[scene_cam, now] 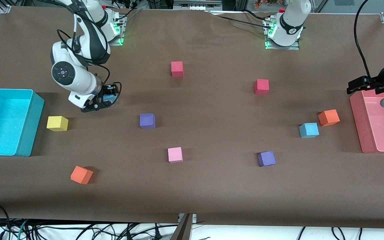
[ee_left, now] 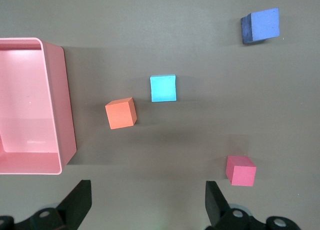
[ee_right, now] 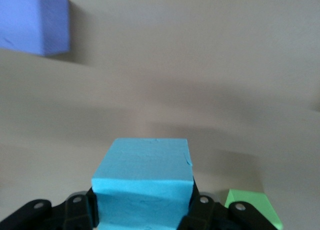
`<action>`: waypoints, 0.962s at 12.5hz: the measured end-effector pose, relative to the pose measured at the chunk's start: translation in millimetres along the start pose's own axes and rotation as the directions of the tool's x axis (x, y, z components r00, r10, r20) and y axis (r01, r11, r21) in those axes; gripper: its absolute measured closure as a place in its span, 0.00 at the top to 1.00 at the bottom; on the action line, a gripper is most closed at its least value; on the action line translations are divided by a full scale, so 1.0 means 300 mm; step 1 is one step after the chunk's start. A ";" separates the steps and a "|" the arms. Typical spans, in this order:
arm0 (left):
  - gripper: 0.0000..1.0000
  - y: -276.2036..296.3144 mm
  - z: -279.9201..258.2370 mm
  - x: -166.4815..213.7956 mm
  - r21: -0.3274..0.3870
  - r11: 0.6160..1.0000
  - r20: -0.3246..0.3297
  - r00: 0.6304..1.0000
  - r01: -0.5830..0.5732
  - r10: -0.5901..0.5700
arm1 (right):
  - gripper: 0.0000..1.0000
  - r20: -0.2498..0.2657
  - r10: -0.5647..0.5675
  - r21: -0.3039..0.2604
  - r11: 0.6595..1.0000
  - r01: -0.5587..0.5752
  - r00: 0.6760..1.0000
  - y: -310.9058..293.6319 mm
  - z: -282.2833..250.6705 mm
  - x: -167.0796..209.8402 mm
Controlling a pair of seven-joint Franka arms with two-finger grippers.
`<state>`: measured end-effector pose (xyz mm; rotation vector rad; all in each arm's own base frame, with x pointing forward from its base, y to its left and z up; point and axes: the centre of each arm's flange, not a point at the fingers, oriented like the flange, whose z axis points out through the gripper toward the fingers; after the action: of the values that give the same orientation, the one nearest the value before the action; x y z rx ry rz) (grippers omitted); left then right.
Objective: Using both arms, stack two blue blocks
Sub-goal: 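Carry the cyan cube with the right gripper toward the table middle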
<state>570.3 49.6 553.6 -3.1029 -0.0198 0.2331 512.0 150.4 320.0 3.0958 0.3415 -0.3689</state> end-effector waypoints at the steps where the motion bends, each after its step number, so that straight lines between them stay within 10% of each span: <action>1: 1.00 0.000 0.003 0.001 0.000 1.000 0.001 1.000 0.000 0.000 | 0.62 0.001 0.019 -0.002 1.000 -0.019 1.000 -0.057 -0.070 0.024; 5: 1.00 -0.001 0.013 0.006 -0.001 1.000 0.008 1.000 0.000 0.000 | 0.61 -0.046 0.113 0.014 0.994 -0.113 0.993 -0.482 -0.184 0.174; 12: 1.00 -0.005 0.032 0.021 -0.001 1.000 0.008 1.000 0.002 -0.002 | 0.61 -0.046 0.236 0.086 0.969 -0.232 0.971 -0.845 0.205 0.408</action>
<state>575.2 51.5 543.1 -3.1030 -0.0228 0.2449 559.3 422.2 236.9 3.1801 -0.0416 -0.2972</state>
